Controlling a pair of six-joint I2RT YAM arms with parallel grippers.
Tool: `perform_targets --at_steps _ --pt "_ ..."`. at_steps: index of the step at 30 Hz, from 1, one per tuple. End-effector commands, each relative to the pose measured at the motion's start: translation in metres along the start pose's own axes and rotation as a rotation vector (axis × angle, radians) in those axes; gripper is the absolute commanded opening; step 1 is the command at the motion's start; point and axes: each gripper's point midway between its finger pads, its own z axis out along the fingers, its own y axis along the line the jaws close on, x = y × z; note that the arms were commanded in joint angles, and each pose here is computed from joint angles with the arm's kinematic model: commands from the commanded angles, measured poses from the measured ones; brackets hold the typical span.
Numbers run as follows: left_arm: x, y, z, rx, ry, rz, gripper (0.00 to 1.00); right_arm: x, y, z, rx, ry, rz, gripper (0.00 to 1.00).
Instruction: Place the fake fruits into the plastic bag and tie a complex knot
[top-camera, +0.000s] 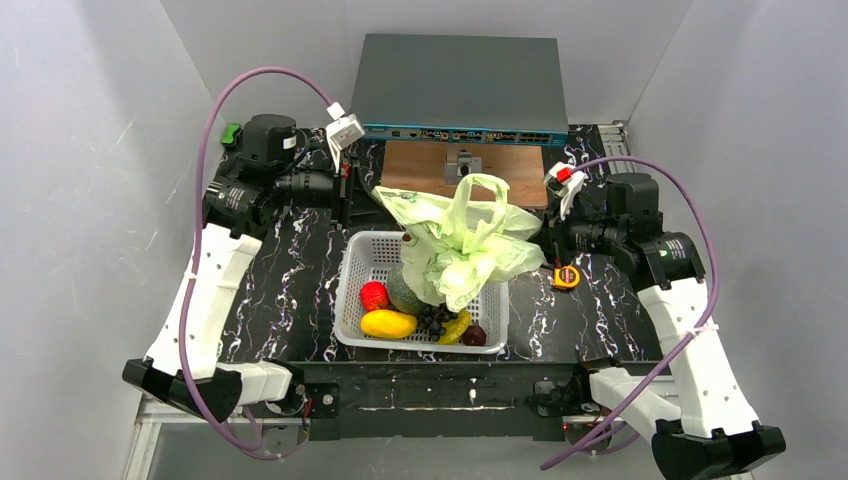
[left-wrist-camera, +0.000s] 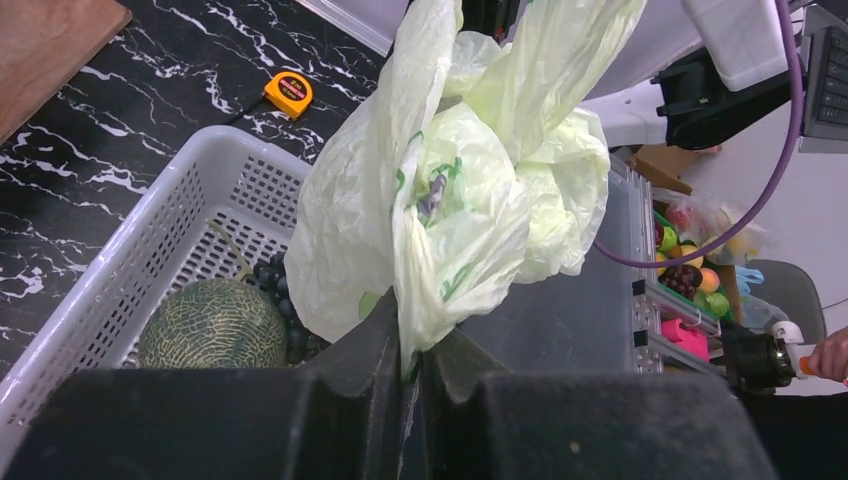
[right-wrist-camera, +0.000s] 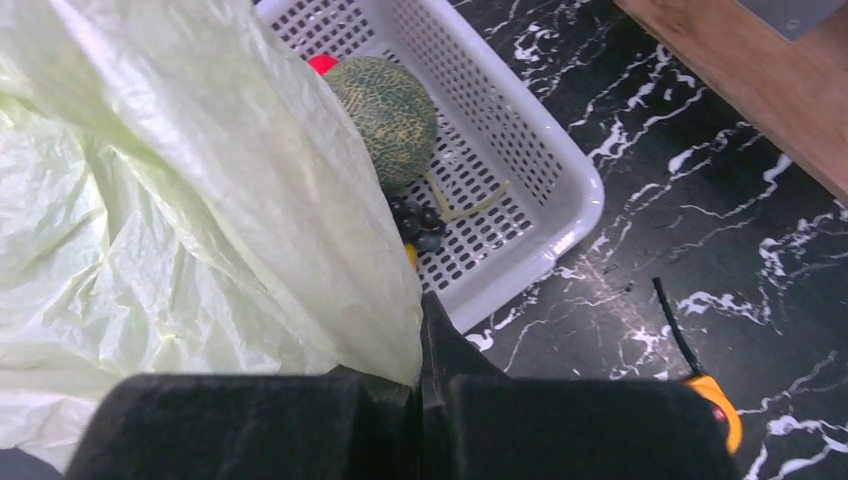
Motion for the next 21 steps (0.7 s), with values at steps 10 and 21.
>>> perform_targets --at_steps 10,21 --pt "-0.011 -0.007 -0.018 -0.063 0.034 0.188 0.88 -0.039 0.042 -0.006 -0.251 -0.114 0.009 0.01" --pt "-0.010 0.013 0.015 -0.203 0.082 0.382 0.98 -0.050 0.073 0.003 -0.362 -0.089 0.000 0.01"
